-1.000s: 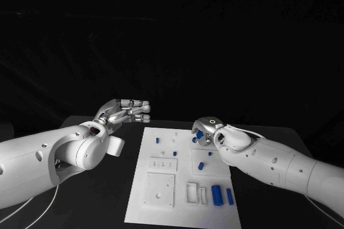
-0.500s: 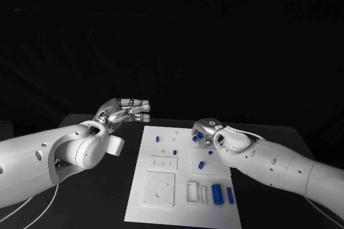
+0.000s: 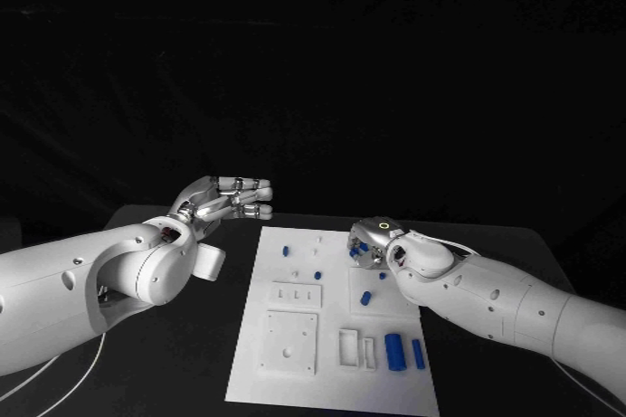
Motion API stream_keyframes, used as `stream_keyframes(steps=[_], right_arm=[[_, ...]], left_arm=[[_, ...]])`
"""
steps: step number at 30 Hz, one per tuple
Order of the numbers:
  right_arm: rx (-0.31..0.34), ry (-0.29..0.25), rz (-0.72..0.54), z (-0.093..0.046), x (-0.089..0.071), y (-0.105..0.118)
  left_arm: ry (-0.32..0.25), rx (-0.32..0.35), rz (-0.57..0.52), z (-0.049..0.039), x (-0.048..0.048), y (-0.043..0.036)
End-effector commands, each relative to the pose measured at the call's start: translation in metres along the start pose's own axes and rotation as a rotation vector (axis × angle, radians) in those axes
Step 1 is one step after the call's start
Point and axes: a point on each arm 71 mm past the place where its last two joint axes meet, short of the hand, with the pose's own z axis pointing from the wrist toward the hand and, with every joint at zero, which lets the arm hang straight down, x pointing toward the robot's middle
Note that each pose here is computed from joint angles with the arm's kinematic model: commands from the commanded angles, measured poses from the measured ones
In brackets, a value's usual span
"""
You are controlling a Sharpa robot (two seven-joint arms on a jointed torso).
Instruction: Assemble the parts on the task board
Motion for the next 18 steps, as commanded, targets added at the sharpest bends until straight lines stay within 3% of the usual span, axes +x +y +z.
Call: stream_keyframes(steps=[1, 18], right_arm=[[-0.005, 0.003, 0.0, 0.0, 0.001, 0.0], [0.002, -0.146, 0.006, -0.001, -0.012, 0.008]], left_arm=[[0.019, 0.007, 0.0, 0.0003, 0.0016, -0.0021], [0.009, 0.011, 0.007, 0.0012, -0.0013, -0.003]])
